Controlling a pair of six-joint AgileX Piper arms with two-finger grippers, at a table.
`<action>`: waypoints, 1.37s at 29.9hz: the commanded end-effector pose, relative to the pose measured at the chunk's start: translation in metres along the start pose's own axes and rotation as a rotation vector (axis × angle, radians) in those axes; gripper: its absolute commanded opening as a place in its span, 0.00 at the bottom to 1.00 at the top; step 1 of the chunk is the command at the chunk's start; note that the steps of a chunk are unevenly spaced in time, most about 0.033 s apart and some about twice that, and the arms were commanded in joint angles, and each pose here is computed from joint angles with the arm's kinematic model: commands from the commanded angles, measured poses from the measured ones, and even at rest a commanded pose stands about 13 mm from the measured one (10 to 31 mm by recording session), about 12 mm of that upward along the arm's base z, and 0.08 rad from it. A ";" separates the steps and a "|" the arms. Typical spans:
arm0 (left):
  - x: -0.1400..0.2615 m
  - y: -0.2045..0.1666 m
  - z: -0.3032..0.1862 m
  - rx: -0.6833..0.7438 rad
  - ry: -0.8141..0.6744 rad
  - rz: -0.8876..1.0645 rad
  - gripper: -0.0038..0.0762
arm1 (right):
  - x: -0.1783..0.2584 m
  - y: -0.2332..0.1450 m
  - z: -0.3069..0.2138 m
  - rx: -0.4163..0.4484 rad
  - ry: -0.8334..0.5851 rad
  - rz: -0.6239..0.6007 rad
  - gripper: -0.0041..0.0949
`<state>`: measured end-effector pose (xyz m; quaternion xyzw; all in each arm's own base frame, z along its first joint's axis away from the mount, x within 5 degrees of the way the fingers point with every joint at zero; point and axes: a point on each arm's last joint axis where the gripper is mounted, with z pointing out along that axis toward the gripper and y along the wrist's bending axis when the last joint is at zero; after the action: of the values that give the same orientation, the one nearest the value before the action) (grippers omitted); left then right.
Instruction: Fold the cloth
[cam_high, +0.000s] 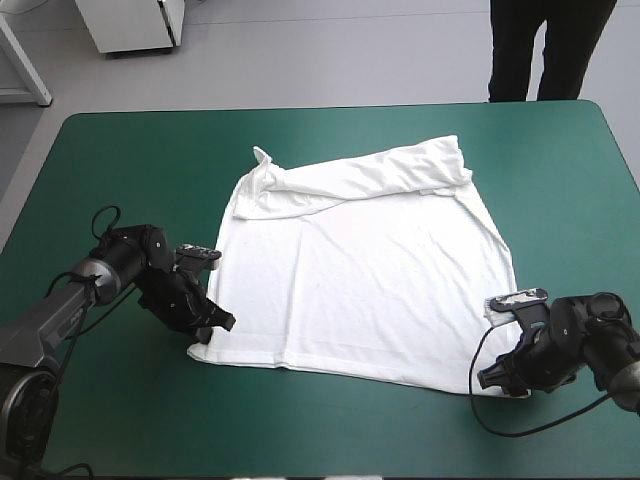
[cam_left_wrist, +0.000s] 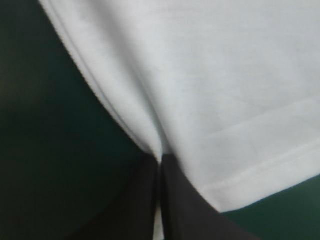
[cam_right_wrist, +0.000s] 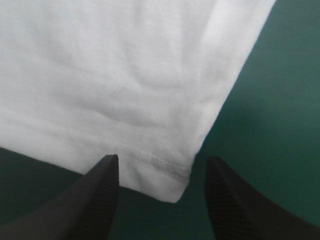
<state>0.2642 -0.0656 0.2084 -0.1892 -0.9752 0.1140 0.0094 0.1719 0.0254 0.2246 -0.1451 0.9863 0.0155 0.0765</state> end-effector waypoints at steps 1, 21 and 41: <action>0.000 -0.007 -0.007 0.031 -0.012 0.003 0.04 | 0.000 0.002 -0.003 -0.010 -0.045 0.001 0.53; -0.012 -0.011 -0.034 0.018 -0.096 0.034 0.04 | 0.003 0.008 0.014 -0.070 -0.070 0.004 0.02; 0.093 -0.106 -0.307 -0.094 -0.990 0.290 0.04 | -0.045 0.012 -0.296 0.049 -0.888 -0.077 0.02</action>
<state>0.2043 -0.0639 0.4787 -0.2342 -0.8763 0.1358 -0.3985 0.1971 0.0373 0.4670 -0.1610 0.9055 0.0503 0.3894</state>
